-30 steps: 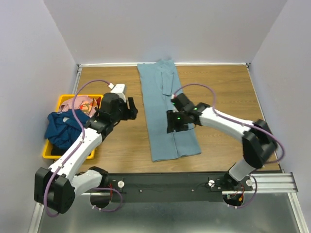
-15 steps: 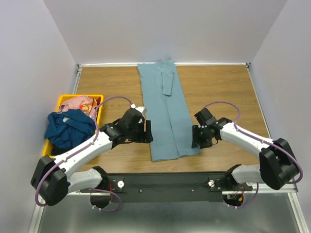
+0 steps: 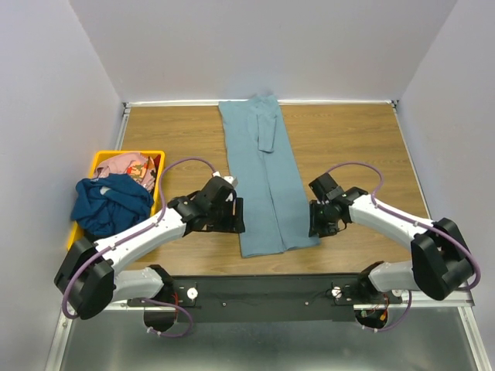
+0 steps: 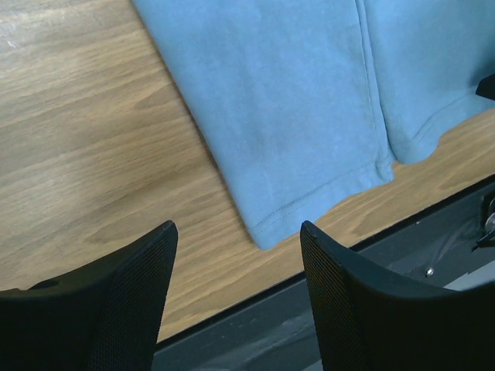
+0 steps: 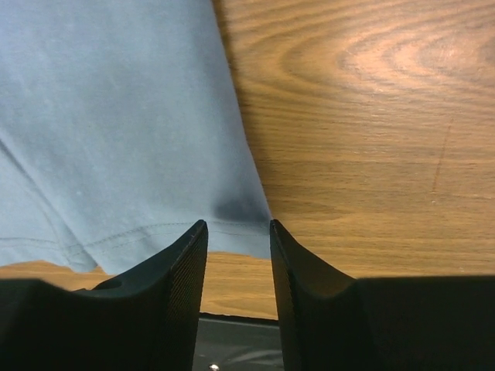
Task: Fold and stack the t-shirts
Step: Fold the tshirt
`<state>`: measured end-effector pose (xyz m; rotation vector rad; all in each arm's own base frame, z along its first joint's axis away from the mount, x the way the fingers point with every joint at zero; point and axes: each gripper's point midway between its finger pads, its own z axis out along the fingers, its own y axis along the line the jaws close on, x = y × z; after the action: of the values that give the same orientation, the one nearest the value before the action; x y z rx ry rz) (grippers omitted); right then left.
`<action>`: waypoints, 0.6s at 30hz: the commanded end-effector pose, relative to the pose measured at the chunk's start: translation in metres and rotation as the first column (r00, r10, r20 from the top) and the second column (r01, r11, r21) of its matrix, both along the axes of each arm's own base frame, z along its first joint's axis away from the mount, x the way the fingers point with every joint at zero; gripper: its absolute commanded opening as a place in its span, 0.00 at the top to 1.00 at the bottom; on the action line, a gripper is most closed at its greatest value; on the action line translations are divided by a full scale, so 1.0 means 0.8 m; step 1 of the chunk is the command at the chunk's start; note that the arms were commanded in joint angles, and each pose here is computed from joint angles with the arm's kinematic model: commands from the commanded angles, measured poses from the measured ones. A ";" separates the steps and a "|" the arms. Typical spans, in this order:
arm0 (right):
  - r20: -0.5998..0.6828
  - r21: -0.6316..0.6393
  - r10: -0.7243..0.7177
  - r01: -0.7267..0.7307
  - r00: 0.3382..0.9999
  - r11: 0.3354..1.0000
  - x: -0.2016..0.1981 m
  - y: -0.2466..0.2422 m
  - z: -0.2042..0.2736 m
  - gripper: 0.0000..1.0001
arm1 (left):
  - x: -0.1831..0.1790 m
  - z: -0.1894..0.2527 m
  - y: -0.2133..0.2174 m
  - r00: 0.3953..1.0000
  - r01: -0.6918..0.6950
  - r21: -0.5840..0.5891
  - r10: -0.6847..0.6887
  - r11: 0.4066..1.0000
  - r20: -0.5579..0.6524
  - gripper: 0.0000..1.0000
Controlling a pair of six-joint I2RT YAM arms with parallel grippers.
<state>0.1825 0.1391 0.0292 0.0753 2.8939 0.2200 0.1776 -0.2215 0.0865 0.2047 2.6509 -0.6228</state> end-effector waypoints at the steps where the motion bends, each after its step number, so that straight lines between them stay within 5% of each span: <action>1: -0.059 -0.071 -0.039 0.035 0.997 0.997 -0.015 -0.017 -0.014 0.56 | -0.016 -0.009 -0.002 0.998 0.026 0.009 -0.026 1.000 -0.050 0.28; 18: -0.131 -0.103 -0.031 0.018 0.991 0.995 -0.029 -0.020 -0.028 0.64 | -0.032 -0.017 -0.007 0.994 0.075 0.029 -0.073 0.997 -0.078 0.28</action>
<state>0.1722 0.1296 0.0139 0.1190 2.9741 0.1193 0.1645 -0.2292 0.0786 0.2668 2.6918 -0.6277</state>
